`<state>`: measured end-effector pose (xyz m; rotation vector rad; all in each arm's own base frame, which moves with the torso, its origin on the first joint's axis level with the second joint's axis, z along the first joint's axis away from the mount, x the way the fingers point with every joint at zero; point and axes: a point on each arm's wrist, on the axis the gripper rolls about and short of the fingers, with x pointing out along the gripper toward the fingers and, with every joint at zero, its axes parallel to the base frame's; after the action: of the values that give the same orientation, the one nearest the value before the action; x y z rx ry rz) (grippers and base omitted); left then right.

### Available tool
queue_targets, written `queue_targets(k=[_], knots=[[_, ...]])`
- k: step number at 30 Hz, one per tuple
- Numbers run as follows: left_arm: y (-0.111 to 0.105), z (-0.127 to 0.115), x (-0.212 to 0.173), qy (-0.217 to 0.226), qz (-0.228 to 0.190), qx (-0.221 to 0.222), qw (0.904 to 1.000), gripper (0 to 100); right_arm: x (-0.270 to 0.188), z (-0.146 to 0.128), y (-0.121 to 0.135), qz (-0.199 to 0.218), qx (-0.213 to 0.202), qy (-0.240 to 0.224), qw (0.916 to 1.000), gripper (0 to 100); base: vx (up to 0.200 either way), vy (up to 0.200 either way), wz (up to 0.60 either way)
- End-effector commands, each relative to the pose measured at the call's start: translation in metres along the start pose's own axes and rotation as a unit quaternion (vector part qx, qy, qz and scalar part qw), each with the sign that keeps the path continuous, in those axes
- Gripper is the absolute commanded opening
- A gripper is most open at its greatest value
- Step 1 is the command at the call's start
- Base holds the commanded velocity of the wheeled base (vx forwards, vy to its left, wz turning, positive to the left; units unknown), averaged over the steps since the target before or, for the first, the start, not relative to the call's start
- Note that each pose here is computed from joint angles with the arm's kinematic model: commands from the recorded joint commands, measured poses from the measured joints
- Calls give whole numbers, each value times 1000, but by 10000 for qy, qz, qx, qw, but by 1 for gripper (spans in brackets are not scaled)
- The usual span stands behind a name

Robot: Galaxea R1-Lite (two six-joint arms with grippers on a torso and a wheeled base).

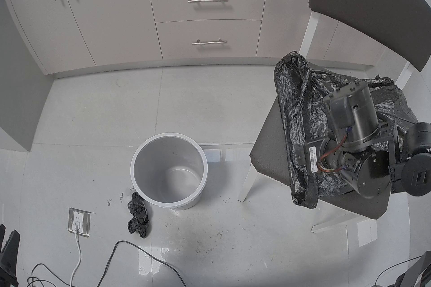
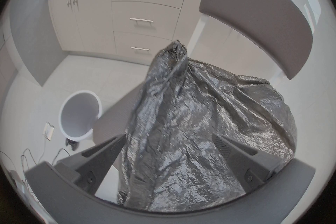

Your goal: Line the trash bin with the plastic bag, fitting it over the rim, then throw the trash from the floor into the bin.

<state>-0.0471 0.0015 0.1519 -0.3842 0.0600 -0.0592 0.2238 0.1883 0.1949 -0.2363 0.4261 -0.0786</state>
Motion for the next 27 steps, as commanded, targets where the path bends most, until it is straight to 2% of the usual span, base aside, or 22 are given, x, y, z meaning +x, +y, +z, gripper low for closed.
queue_targets(k=[1,4,14,18,27], knots=[[0,0,0,13,14,-1,10000,100,-1,-11,-4,-130,-104,94,9998,100,0,0,0],[0,0,1,20,17,-2,10000,100,-3,-17,-8,-269,-174,124,9994,100,0,0,0],[1,-1,2,44,18,-2,10000,100,-5,-28,-8,-247,-326,229,9989,100,0,0,0],[1,-2,2,54,14,-2,10000,100,-7,-40,-3,-148,-508,345,9980,100,0,0,0],[1,-2,2,50,4,-2,10000,100,-13,-50,5,7,-581,400,9975,100,0,0,0]])
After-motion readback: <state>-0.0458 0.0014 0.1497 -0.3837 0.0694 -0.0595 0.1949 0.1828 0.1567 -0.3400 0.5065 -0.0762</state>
